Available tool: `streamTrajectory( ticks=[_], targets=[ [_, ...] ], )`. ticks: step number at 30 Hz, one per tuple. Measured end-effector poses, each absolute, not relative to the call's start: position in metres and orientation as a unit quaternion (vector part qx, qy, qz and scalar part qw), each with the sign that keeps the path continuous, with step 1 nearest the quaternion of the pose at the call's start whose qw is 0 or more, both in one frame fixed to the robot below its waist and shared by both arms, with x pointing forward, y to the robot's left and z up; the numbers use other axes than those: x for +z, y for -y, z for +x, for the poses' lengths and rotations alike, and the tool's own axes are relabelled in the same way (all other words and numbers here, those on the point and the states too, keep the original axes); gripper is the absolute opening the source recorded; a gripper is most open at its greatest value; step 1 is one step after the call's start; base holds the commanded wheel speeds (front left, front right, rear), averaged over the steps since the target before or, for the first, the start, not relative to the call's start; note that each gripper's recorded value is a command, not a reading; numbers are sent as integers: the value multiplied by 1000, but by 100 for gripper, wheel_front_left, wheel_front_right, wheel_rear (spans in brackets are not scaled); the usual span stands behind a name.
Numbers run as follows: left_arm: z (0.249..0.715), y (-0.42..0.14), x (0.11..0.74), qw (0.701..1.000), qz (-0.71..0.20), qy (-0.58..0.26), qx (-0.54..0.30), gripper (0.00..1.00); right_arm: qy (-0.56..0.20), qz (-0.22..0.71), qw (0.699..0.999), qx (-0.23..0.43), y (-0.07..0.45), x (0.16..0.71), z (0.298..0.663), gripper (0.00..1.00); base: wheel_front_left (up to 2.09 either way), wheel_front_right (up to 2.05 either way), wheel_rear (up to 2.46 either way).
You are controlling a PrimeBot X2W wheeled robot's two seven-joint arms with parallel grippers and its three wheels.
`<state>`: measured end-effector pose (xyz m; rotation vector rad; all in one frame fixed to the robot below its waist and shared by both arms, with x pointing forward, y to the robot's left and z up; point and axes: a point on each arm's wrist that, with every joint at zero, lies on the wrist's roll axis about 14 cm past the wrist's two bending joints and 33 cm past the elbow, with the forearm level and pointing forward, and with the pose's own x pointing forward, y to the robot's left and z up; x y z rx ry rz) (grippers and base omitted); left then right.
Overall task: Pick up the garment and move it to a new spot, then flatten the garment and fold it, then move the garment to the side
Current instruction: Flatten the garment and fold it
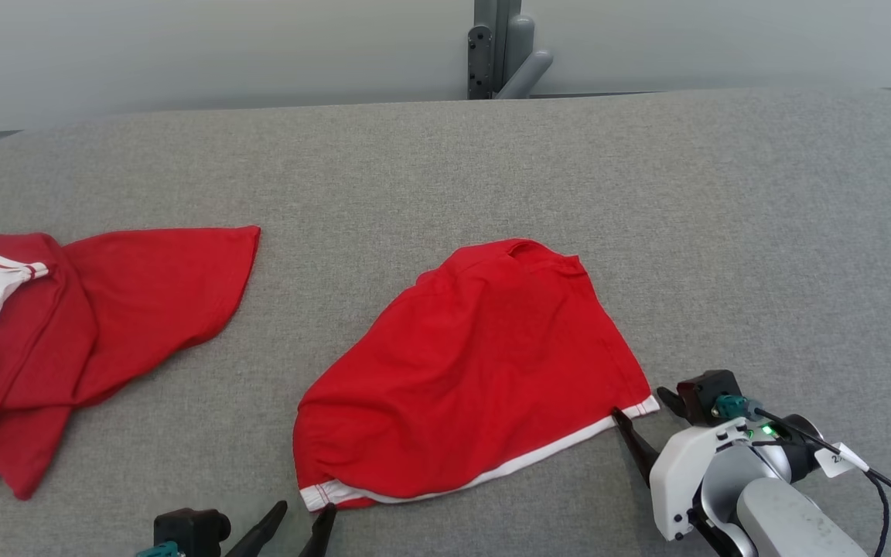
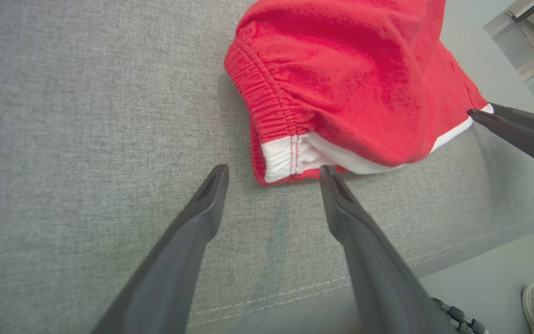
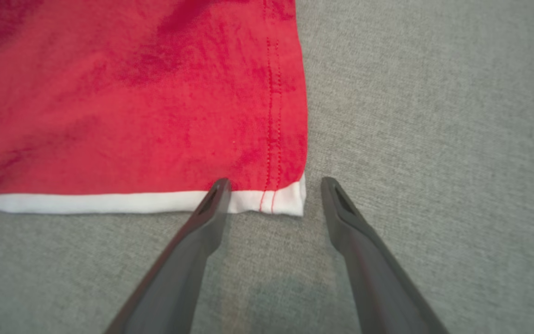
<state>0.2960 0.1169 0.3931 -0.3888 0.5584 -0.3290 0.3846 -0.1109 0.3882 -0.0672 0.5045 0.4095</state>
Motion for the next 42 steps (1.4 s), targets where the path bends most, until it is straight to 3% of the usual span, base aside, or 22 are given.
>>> streamTrajectory(
  ticks=[13, 14, 15, 16, 22, 27, 32, 38, 42],
  targets=[
    [309, -102, 389, 918, -226, -277, -171, 100, -245, -30, 947, 208, 109, 386, 388, 100, 0, 0, 0],
    [309, -101, 388, 918, -222, -279, -176, 73, -245, -30, 946, 209, 108, 385, 388, 84, 0, 0, 0],
    [310, -99, 387, 917, -218, -280, -180, 32, -242, -25, 947, 209, 107, 386, 388, 0, 0, 0, 0],
    [311, -99, 388, 917, -218, -280, -182, 0, -242, -18, 947, 211, 105, 387, 388, 0, 0, 0, 0],
    [321, -96, 403, 917, -226, -260, -203, 0, -177, 94, 962, 188, 101, 430, 411, 0, 0, 0, 0],
    [341, -81, 477, 910, -270, -174, -263, 0, -85, 176, 963, 184, 122, 504, 431, 0, 0, 0, 0],
    [355, -79, 552, 902, -272, -95, -322, 0, 26, 205, 965, 165, 166, 583, 440, 0, 0, 0, 0],
    [374, -69, 619, 885, -273, -33, -377, 0, 95, 232, 951, 179, 178, 643, 441, 0, 0, 0, 0],
    [407, -66, 643, 885, -242, -24, -397, 0, 134, 216, 951, 177, 186, 675, 461, 0, 0, 0, 0]
  ],
)
